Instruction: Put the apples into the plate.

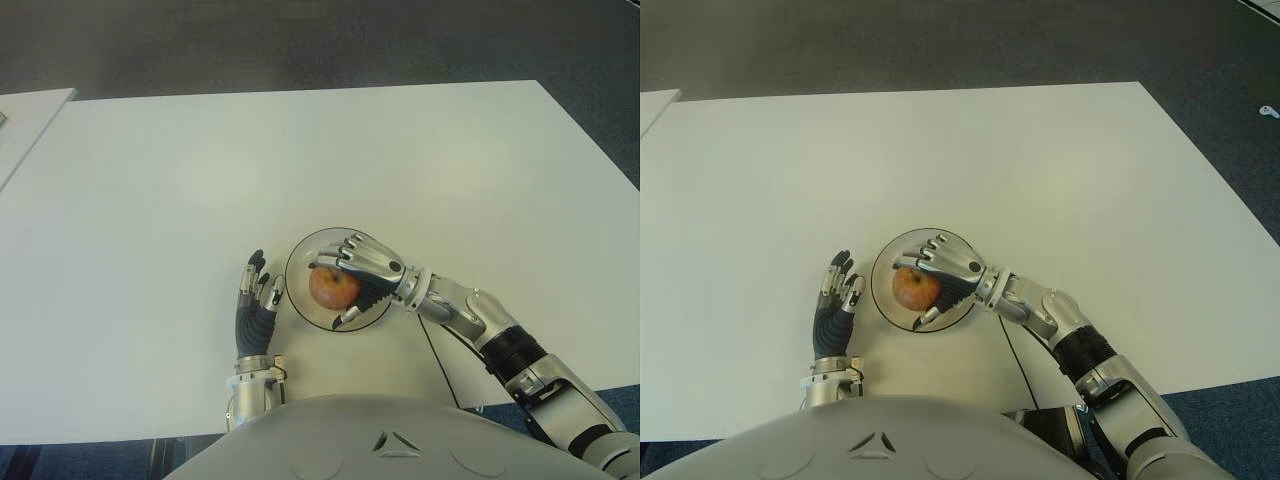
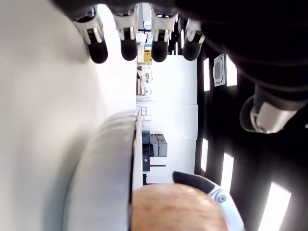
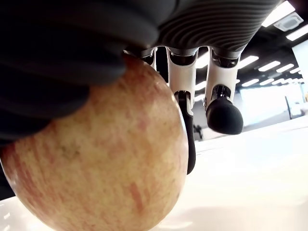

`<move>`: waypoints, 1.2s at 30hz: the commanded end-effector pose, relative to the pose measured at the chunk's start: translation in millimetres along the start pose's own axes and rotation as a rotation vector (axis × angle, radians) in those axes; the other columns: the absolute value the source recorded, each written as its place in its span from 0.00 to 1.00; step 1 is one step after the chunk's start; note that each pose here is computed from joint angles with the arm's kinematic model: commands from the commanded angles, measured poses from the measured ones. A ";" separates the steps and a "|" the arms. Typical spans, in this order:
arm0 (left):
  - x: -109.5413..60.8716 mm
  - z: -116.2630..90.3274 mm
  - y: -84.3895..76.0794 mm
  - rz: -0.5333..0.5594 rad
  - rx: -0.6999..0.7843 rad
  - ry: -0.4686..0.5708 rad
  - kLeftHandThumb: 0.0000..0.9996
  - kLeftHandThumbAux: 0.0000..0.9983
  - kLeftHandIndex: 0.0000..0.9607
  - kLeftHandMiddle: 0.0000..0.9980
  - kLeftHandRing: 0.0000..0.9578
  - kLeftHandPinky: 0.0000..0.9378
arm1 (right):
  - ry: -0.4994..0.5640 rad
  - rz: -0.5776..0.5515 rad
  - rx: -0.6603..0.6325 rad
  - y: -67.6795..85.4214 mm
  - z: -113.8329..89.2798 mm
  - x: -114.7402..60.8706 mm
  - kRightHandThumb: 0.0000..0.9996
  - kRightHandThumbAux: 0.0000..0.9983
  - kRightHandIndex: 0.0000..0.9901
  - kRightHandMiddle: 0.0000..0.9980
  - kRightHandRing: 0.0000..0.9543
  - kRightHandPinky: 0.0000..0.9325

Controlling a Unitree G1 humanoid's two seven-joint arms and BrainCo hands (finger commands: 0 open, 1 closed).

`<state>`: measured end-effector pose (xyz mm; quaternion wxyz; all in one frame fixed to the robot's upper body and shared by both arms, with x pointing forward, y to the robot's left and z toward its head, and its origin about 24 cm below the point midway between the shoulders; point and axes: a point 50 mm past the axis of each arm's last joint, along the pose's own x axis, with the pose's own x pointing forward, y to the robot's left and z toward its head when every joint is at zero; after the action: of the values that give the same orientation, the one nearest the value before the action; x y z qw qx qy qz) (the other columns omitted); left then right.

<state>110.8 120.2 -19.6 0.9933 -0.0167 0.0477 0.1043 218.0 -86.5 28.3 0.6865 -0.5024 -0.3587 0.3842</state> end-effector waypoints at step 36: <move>-6.8 -8.7 -5.8 0.030 -0.035 0.075 0.05 0.43 0.00 0.00 0.00 0.01 | -0.022 0.186 -0.162 -11.3 -14.8 7.2 0.70 0.71 0.44 0.78 0.79 0.71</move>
<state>110.7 119.1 -19.8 0.9931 -0.0227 0.0496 0.1042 233.1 -86.1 39.9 0.6008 -0.5754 -0.3598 0.4225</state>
